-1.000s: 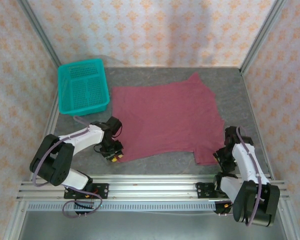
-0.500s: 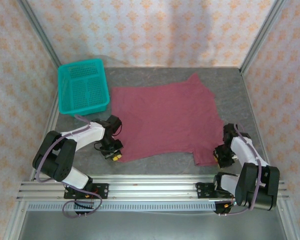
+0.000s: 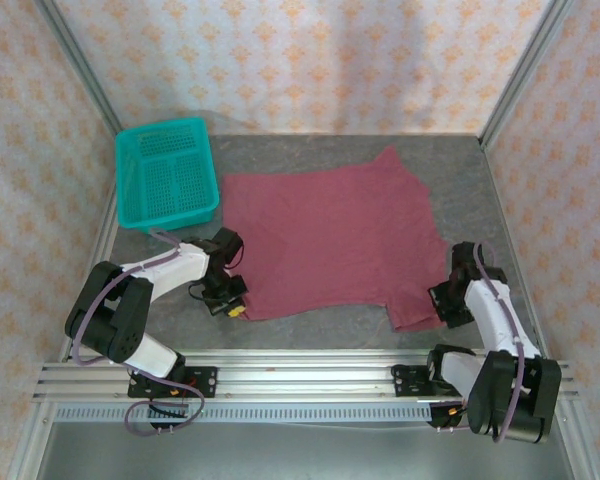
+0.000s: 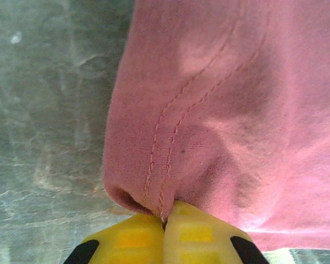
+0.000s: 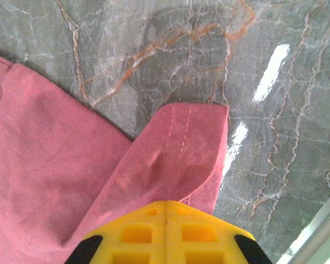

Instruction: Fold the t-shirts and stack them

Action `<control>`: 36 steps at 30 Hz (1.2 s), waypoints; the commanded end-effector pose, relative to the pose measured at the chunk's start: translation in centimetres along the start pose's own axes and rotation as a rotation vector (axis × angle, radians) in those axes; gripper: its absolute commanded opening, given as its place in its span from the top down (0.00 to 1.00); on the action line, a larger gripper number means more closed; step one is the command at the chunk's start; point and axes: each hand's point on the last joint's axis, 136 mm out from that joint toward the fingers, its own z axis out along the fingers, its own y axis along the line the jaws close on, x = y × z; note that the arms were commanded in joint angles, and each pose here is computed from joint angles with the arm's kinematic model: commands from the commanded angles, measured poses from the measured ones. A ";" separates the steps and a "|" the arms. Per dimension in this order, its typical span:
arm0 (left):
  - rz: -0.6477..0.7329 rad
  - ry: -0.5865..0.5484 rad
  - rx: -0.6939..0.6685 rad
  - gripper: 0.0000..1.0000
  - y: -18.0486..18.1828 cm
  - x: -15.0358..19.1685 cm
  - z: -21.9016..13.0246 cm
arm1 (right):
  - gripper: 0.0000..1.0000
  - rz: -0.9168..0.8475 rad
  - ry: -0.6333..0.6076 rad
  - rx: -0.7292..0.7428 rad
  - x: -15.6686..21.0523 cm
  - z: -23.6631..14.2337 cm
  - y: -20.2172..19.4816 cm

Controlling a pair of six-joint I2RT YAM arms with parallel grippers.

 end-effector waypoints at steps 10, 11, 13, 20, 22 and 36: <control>0.082 -0.254 0.117 1.00 -3.0 -3.6 -4.6 | 1.00 -0.027 -0.020 -0.106 -0.3 -5.6 2.0; 0.082 -0.262 0.119 1.00 -2.9 -3.5 -4.9 | 1.00 -0.029 -0.016 -0.112 -0.3 -5.7 2.1; 0.081 -0.273 0.125 1.00 -2.7 -3.4 -5.3 | 1.00 -0.034 -0.015 -0.113 -0.3 -6.0 2.2; 0.073 -0.271 0.123 1.00 -2.2 -3.2 -5.0 | 1.00 -0.056 0.036 -0.071 0.8 -4.6 1.1; 0.067 -0.274 0.117 1.00 -1.8 -3.2 -4.7 | 1.00 -0.056 0.066 -0.038 1.5 -3.6 0.1; 0.061 -0.293 0.080 1.00 -0.5 -3.2 -4.2 | 0.49 -0.098 -0.040 0.122 -0.2 -3.7 -3.1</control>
